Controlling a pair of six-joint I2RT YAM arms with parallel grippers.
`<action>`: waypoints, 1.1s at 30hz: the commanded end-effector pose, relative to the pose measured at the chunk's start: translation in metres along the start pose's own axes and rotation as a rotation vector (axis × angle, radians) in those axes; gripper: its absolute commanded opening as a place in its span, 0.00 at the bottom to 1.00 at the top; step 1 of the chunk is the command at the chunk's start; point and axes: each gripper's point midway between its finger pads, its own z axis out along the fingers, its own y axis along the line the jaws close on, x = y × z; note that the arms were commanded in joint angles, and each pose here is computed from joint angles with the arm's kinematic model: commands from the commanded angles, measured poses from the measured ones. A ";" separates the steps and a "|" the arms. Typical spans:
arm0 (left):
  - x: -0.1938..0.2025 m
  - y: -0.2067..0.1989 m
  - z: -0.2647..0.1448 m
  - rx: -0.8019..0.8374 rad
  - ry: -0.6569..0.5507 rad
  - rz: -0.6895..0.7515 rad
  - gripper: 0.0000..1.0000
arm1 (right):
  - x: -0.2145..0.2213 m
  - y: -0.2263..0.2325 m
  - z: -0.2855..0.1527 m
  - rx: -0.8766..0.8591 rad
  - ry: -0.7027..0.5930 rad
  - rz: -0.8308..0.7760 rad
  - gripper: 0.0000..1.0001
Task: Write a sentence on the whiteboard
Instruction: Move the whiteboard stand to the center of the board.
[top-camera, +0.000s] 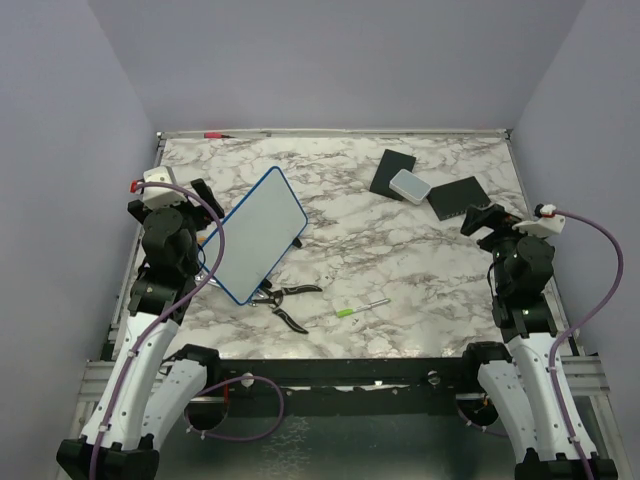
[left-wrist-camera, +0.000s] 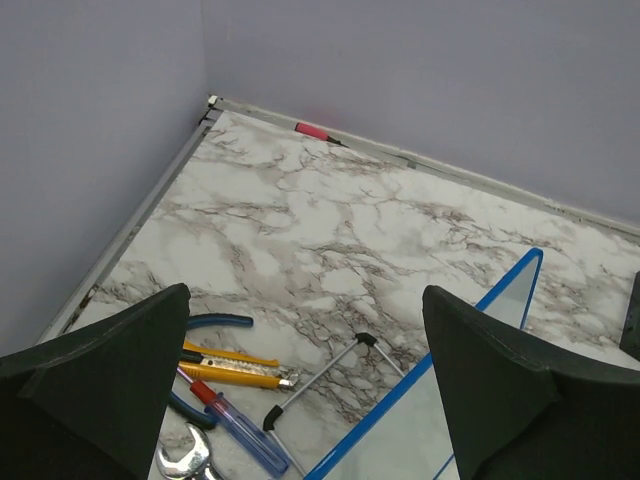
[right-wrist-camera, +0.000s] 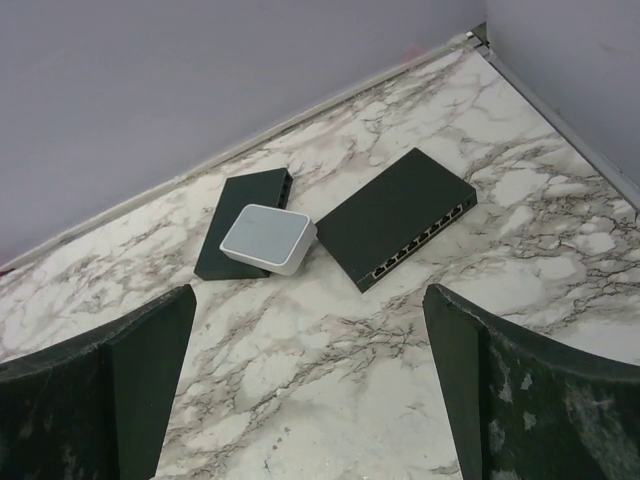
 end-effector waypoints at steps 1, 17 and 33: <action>-0.013 0.003 -0.003 -0.017 -0.031 -0.005 0.99 | -0.006 0.002 -0.005 -0.008 0.003 -0.012 1.00; -0.007 -0.058 0.025 0.218 0.086 0.010 0.99 | 0.104 0.115 0.005 -0.554 0.361 -0.190 0.89; 0.025 -0.035 0.025 0.140 0.090 0.011 0.99 | 0.249 0.284 -0.002 -0.989 0.517 -0.350 0.63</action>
